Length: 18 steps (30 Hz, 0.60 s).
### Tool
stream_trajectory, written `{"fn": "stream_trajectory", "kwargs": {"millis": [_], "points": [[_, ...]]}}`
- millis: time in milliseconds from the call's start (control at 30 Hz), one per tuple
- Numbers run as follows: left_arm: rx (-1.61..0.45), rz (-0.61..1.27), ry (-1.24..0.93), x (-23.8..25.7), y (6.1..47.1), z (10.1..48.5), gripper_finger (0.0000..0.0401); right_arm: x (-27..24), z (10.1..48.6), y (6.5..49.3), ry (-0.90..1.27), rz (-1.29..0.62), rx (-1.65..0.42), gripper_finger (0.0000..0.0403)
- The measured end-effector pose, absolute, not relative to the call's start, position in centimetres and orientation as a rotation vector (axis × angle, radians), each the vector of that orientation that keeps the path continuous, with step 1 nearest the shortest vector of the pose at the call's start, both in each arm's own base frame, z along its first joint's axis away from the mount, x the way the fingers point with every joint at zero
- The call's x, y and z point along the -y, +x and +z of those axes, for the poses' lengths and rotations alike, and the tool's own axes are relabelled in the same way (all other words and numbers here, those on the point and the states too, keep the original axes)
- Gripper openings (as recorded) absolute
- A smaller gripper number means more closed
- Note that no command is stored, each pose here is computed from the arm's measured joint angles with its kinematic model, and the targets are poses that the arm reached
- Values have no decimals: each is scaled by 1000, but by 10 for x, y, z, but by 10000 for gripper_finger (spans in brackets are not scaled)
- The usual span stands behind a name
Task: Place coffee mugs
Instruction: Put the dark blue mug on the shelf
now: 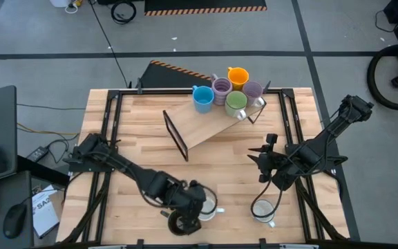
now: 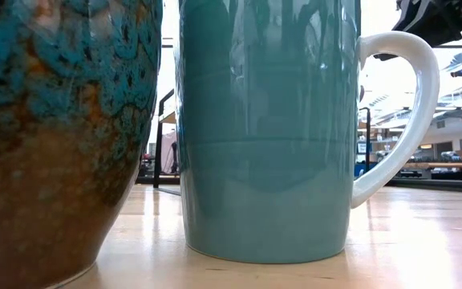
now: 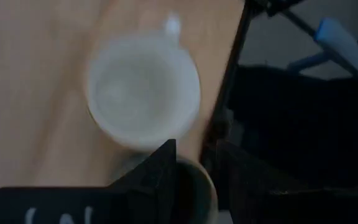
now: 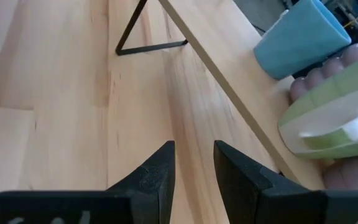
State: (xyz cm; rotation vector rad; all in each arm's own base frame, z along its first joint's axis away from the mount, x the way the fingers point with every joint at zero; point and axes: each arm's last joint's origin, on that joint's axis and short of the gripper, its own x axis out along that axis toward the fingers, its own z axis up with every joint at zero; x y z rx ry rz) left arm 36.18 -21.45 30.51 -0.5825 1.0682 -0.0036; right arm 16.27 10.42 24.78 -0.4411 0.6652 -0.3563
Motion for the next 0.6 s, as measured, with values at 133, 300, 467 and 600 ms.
{"fn": "stream_trajectory", "kwargs": {"millis": [133, 300, 467, 600], "points": [[-1093, 42, -749, 228, 354, 308, 121, -104, 248, 162, -472, -351, -672, 116], [-1108, 98, -908, 244, 345, 308, 121, -103, 248, 163, -528, -354, -671, 116], [-1084, 119, -995, 259, 345, 303, 121, -101, 248, 164, -549, -359, -680, 116], [-1105, 124, -1026, 264, 351, 292, 121, -97, 238, 166, -583, -357, -685, 116]]}}
